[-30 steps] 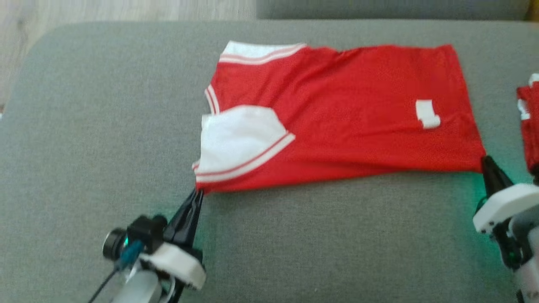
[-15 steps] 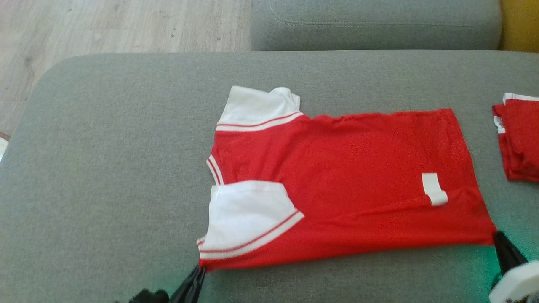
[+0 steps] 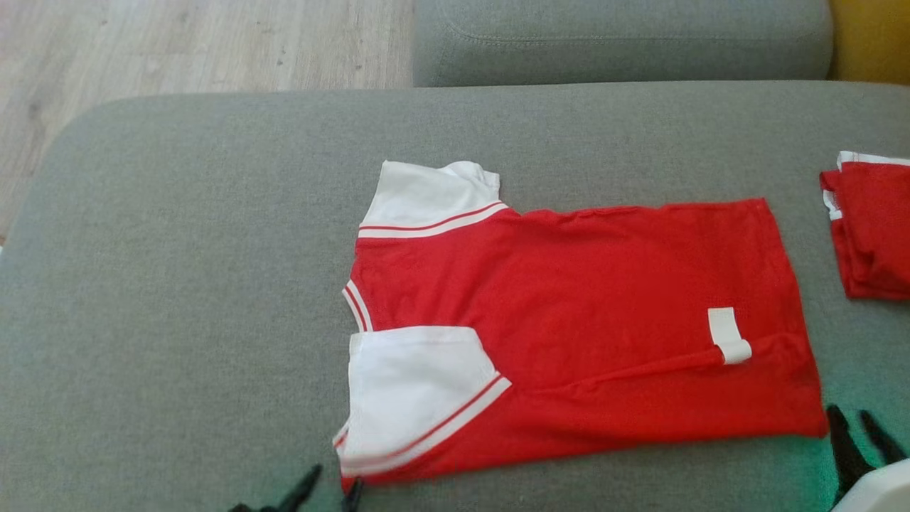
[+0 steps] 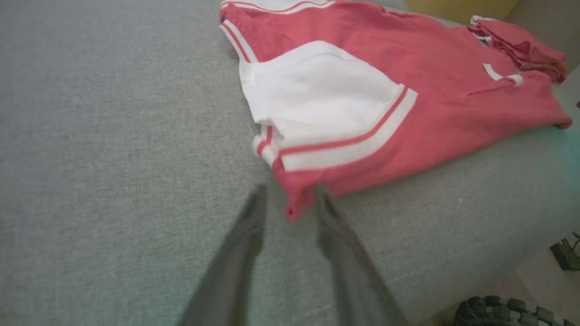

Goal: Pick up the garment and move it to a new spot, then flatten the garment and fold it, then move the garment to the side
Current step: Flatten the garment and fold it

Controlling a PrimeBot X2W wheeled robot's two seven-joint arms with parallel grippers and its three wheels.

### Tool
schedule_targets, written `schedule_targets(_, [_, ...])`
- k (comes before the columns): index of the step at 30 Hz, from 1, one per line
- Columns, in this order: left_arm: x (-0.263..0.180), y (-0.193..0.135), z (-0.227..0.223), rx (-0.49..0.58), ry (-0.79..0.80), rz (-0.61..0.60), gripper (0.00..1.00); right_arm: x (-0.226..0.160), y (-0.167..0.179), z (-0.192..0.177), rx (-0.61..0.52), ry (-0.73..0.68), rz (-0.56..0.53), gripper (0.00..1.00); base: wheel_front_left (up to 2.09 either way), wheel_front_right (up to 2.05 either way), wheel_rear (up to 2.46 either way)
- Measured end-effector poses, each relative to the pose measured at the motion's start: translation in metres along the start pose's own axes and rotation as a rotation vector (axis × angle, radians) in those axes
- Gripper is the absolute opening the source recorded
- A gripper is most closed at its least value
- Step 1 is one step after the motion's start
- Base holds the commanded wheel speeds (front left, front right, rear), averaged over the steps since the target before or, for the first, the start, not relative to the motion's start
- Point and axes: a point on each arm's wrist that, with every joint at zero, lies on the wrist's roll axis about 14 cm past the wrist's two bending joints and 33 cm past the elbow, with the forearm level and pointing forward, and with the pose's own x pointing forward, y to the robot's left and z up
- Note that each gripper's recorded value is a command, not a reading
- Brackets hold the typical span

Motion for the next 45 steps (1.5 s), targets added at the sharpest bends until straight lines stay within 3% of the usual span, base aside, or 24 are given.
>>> schedule_targets(5, [0.014,0.010,0.034,0.082,-0.035,0.000,1.00,0.003,-0.004,0.014,-0.013,-0.025,-0.017,1.00,0.00,0.00,0.00])
schedule_targets(10, [0.065,0.020,0.161,0.293,-0.219,-0.067,1.00,0.021,0.003,0.030,-0.029,-0.028,-0.003,1.00,0.00,0.00,0.00])
schedule_targets(13, [0.114,0.023,0.234,0.422,-0.237,-0.116,1.00,0.049,0.012,0.055,-0.047,-0.066,0.020,1.00,0.00,0.00,0.00])
schedule_targets(16, [0.150,0.031,0.257,0.462,-0.206,-0.117,1.00,0.066,0.016,0.061,-0.061,-0.065,0.032,1.00,0.00,0.00,0.00])
schedule_targets(20, [0.197,0.046,0.239,0.487,-0.064,-0.108,1.00,0.078,0.011,0.059,-0.059,-0.057,0.017,1.00,0.00,0.00,0.00])
schedule_targets(25, [0.234,0.055,0.182,0.475,0.157,-0.145,1.00,0.081,-0.004,0.055,-0.052,-0.059,-0.025,1.00,0.00,0.00,0.00])
schedule_targets(28, [0.248,0.064,0.172,0.471,0.199,-0.142,1.00,0.082,-0.013,0.047,-0.046,-0.045,-0.052,1.00,0.00,0.00,0.00])
schedule_targets(39, [0.257,0.076,0.134,0.465,0.364,-0.154,1.00,0.086,-0.020,0.043,-0.035,-0.053,-0.074,1.00,0.00,0.00,0.00])
schedule_targets(45, [0.261,0.076,0.136,0.478,0.376,-0.168,1.00,0.087,-0.022,0.043,-0.032,-0.060,-0.081,1.00,0.00,0.00,0.00])
